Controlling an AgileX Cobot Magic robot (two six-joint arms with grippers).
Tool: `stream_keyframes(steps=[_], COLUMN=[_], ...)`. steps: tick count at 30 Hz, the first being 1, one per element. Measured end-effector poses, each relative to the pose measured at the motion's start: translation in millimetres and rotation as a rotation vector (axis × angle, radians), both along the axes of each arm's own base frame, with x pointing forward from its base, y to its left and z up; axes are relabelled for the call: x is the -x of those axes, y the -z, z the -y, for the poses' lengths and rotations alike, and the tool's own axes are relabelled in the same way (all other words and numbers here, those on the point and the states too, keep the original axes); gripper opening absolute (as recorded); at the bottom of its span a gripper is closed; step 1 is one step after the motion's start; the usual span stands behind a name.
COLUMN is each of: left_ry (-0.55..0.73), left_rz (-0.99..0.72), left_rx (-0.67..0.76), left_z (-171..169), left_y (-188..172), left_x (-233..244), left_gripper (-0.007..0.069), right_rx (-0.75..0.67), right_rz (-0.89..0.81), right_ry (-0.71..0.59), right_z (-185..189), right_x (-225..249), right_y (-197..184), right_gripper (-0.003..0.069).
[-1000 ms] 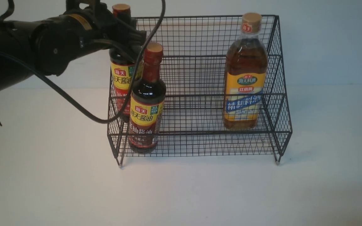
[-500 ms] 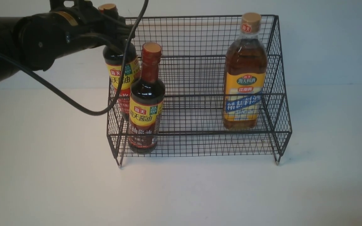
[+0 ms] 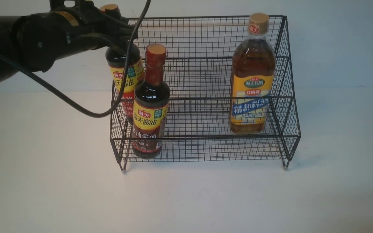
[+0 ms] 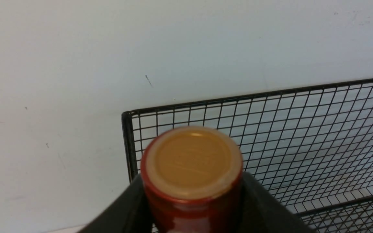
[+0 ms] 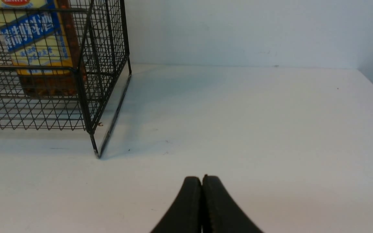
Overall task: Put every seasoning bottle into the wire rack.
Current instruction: Use the left arm to put the condiment bottle back on the shelf
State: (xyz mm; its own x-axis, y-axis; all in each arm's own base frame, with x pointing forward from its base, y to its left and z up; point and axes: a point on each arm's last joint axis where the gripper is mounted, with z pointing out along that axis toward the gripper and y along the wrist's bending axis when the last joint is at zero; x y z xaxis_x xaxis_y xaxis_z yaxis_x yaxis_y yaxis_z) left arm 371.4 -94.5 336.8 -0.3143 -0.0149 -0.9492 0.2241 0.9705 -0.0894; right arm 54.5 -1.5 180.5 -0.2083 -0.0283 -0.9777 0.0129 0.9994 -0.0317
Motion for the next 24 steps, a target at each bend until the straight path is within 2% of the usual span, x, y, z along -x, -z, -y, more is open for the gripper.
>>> stream_keyframes(steps=[15,24], left_ry=[0.0,-0.008], left_rz=[-0.016,0.0], left_rx=[0.003,-0.023], left_z=[0.2,-5.9], left_y=[-0.3,-2.8], left_x=[0.2,-0.6], left_gripper=[0.0289,0.0347], right_rx=[0.0,0.0], right_rz=[0.0,0.0], right_ry=[0.0,0.0], right_z=[0.0,0.0], right_x=[0.0,0.0], right_y=[0.0,0.0], right_gripper=[-0.001,-0.001])
